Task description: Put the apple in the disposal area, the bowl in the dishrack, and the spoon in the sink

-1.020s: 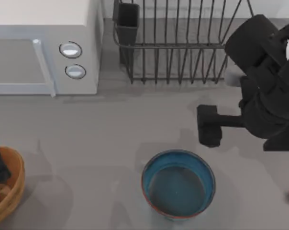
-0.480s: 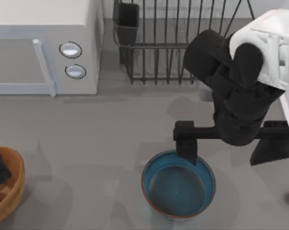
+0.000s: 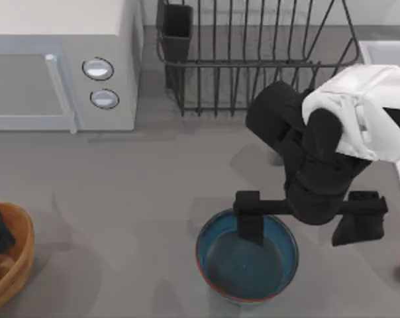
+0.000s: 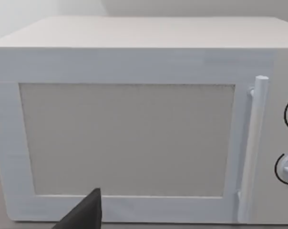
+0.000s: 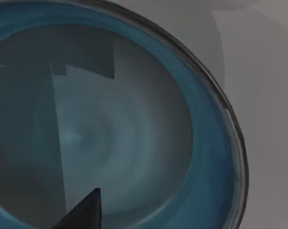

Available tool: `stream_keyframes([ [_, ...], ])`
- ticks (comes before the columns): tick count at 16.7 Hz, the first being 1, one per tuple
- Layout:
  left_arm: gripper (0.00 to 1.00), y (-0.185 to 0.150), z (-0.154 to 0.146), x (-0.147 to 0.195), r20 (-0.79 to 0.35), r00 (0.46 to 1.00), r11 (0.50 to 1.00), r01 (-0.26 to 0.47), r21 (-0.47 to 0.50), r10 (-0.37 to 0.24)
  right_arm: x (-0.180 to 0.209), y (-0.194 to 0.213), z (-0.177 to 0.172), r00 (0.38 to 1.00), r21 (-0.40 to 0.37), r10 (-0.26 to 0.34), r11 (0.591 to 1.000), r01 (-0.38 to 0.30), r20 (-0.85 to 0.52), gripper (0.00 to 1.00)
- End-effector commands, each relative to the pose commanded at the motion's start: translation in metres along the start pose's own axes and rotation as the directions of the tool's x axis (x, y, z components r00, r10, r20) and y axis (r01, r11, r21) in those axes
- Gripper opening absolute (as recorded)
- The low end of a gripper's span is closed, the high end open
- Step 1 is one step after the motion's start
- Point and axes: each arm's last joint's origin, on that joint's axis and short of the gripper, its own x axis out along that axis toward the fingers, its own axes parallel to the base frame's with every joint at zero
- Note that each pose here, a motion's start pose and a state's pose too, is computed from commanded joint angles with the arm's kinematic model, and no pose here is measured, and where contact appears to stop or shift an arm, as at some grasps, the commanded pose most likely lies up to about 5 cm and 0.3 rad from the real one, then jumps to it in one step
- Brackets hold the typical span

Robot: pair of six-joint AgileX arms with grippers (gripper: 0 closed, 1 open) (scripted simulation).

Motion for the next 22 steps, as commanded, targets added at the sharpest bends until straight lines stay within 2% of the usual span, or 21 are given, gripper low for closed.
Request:
stream_keyframes([
  [4, 1.00, 0.000, 0.000, 0.000, 0.000, 1.000, 1.000, 0.000, 0.000, 0.000, 0.039, -0.002, -0.003, 1.000, 0.000, -0.002, 1.000, 0.002, -0.002, 1.00],
  [9, 1.00, 0.000, 0.000, 0.000, 0.000, 1.000, 1.000, 0.000, 0.000, 0.000, 0.044, -0.002, -0.004, 1.000, 0.000, -0.004, 1.000, 0.004, -0.004, 1.00],
  [22, 1.00, 0.000, 0.000, 0.000, 0.000, 1.000, 1.000, 0.000, 0.000, 0.000, 0.044, -0.002, -0.004, 1.000, 0.000, -0.004, 1.000, 0.004, -0.004, 0.02],
])
